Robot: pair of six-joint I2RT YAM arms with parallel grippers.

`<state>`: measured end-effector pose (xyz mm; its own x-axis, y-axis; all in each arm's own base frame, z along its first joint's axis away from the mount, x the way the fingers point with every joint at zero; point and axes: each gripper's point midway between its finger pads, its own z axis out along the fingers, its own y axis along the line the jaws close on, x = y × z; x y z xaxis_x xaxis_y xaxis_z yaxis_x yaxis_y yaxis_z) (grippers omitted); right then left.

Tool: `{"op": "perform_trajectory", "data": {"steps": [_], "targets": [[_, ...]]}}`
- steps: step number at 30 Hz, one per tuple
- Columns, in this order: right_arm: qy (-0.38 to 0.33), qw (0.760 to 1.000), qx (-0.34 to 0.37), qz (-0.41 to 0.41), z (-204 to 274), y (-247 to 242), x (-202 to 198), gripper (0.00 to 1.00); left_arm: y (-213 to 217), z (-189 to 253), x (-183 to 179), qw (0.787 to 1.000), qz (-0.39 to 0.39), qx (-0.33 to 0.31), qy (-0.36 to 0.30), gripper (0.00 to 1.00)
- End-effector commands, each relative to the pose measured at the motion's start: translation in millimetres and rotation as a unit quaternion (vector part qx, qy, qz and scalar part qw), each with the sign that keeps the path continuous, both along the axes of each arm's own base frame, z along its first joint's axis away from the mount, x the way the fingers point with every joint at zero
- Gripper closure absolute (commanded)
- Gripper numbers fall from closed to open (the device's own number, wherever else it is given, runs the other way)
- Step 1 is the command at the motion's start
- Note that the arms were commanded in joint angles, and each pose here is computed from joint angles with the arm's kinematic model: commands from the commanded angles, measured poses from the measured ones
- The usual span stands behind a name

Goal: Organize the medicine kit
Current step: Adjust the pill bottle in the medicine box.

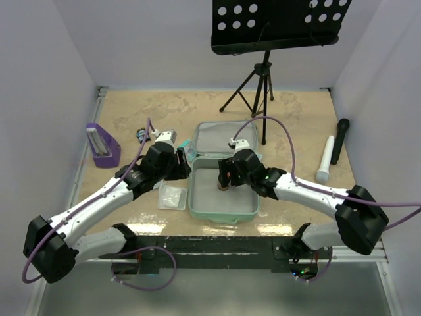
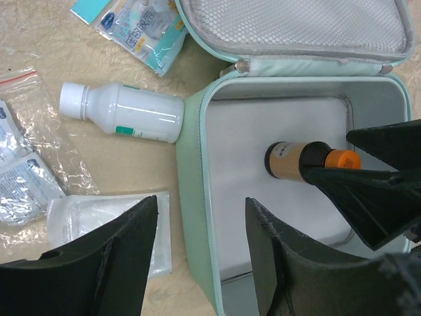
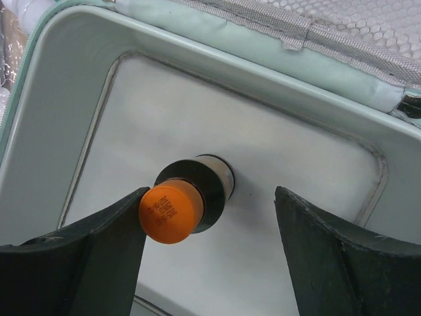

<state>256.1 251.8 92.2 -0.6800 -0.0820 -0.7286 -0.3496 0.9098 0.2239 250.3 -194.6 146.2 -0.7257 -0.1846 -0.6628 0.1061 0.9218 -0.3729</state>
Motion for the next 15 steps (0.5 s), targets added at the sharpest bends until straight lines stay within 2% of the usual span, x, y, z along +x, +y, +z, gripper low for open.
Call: {"op": "perform_trajectory", "data": {"steps": [1, 6, 11, 15], "targets": [[-0.035, 0.999, 0.011, -0.012, 20.4, 5.5, 13.2, 0.25, 0.0, 12.4, 4.6, 0.999, 0.012, -0.024, -0.030, 0.40], [-0.035, 0.999, 0.009, -0.014, 13.2, 11.0, 19.7, 0.39, -1.9, 1.0, 1.1, 1.000, 0.009, -0.025, -0.015, 0.41], [-0.023, 1.000, 0.009, 0.001, 5.0, 21.0, 20.8, 0.62, -0.9, -7.6, -2.6, 1.000, 0.008, -0.024, -0.007, 0.41], [-0.009, 0.999, 0.013, 0.029, 6.4, 32.7, 18.6, 0.86, -1.1, -11.1, -4.0, 1.000, 0.007, -0.025, -0.003, 0.41]]}}
